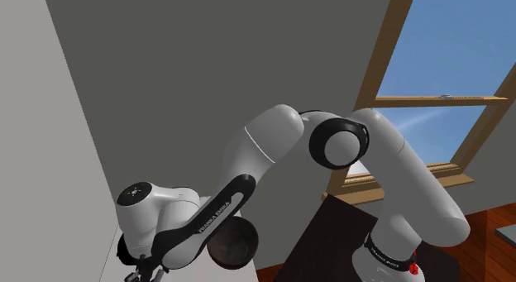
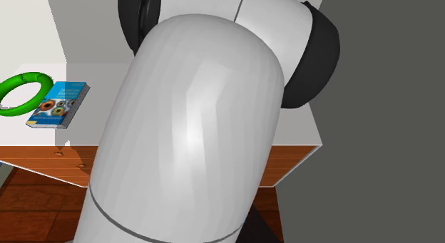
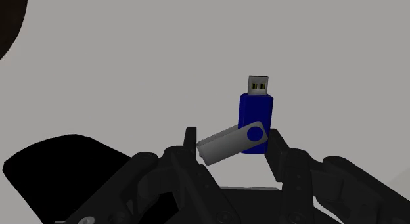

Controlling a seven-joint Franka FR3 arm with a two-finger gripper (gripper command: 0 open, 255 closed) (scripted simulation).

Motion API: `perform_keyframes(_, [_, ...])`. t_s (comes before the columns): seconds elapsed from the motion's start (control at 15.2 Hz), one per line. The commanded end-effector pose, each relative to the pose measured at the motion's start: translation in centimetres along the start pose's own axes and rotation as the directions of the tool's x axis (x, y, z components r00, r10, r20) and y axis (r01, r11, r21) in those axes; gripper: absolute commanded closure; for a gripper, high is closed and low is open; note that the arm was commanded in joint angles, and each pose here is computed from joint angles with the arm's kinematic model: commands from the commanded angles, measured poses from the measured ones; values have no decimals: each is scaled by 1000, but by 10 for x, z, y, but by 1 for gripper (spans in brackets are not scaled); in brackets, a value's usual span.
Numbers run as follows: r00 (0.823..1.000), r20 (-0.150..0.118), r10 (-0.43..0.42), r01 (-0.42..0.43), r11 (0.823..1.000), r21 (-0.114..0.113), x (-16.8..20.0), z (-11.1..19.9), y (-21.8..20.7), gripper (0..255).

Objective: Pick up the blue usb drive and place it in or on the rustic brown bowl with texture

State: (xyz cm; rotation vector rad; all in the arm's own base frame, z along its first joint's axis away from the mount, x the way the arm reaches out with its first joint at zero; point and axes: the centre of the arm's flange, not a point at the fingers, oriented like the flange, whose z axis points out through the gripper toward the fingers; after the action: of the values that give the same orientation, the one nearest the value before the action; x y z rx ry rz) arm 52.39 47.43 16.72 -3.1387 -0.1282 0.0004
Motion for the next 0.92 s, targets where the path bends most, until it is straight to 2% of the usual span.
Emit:
perform_keyframes(0.0, [1000,0,0,0,1000,0,0,-11,-1,255])
perform_keyframes(0.86, [1000,0,0,0,1000,0,0,-80,-1,255])
